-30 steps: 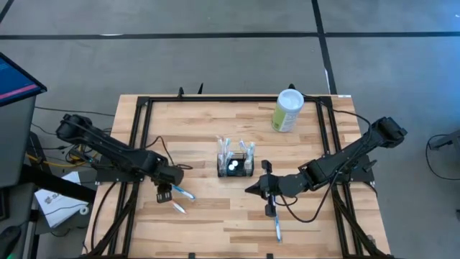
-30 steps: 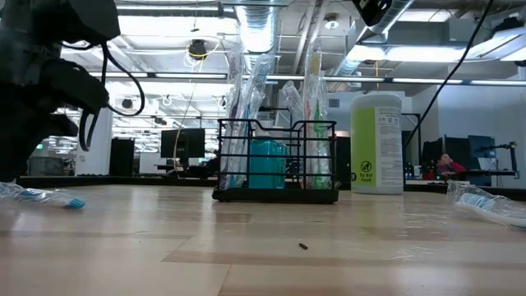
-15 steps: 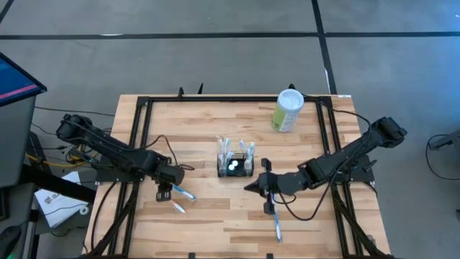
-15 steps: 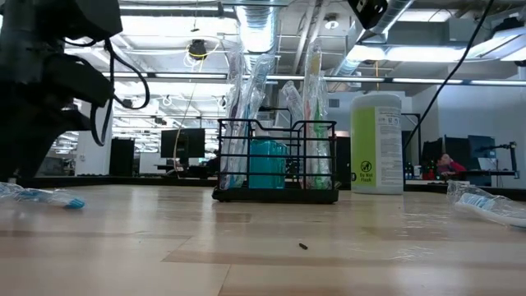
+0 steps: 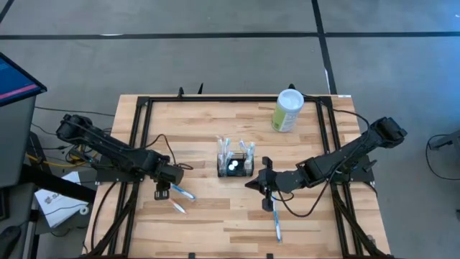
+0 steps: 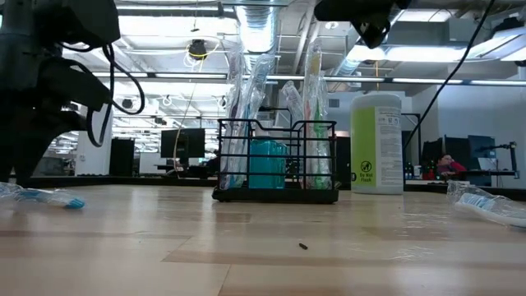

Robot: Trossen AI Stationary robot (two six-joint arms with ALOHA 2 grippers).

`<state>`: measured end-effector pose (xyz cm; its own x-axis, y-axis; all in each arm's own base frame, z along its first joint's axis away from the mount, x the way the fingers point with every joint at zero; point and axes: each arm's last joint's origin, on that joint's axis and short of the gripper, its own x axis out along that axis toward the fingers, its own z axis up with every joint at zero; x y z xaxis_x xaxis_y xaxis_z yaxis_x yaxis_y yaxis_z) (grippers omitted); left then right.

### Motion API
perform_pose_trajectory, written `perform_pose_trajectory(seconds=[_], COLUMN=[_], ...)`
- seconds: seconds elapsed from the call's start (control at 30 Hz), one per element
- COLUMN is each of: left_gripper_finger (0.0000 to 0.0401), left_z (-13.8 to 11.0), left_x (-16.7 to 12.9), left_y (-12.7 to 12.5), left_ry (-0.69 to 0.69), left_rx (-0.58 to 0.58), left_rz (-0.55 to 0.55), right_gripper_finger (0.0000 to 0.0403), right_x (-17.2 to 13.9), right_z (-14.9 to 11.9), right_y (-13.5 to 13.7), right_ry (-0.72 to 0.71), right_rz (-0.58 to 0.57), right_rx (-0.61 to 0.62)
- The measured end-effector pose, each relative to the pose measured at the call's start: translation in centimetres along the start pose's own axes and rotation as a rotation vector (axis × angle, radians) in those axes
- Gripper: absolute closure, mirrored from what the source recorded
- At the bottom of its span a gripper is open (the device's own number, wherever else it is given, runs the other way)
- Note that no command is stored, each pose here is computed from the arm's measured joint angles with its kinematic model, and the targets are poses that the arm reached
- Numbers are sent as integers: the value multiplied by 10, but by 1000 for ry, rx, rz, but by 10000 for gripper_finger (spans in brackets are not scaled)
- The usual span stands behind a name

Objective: Pick & Place toothbrushing station
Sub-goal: Put the left blue toothbrush into the right compartment of the organizer

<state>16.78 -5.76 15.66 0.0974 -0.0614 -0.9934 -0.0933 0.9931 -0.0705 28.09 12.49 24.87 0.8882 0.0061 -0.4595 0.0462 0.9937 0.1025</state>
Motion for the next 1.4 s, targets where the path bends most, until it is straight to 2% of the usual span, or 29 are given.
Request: perform_pose_trajectory(seconds=[0.2, 0.37, 0.57, 0.73, 0.93, 1.17, 1.4], left_gripper_finger=[278, 278, 282, 312, 388, 397, 398], left_z=[1, -2, 1, 1, 1, 1, 17], left_x=[3, 20, 26, 24, 23, 22, 5], left_y=[0, 0, -1, -1, -2, -3, -12], left_ry=[13, 126, 151, 134, 122, 140, 101], left_rx=[0, -7, -10, -12, -29, -63, -101], left_rz=[7, 8, 14, 13, -10, -30, -94], right_gripper_finger=[403, 403, 403, 403, 403, 403, 403], right_x=[0, 0, 1, 1, 0, 0, 0], right_z=[0, 0, 0, 1, 1, 1, 1], right_y=[0, 0, -1, -1, -1, -1, -1], right_ry=[1, 0, -1, -3, -3, -3, -3], right_rz=[0, 2, -4, -3, -3, -3, -1], right_rx=[0, -1, 0, 1, 1, 2, -40])
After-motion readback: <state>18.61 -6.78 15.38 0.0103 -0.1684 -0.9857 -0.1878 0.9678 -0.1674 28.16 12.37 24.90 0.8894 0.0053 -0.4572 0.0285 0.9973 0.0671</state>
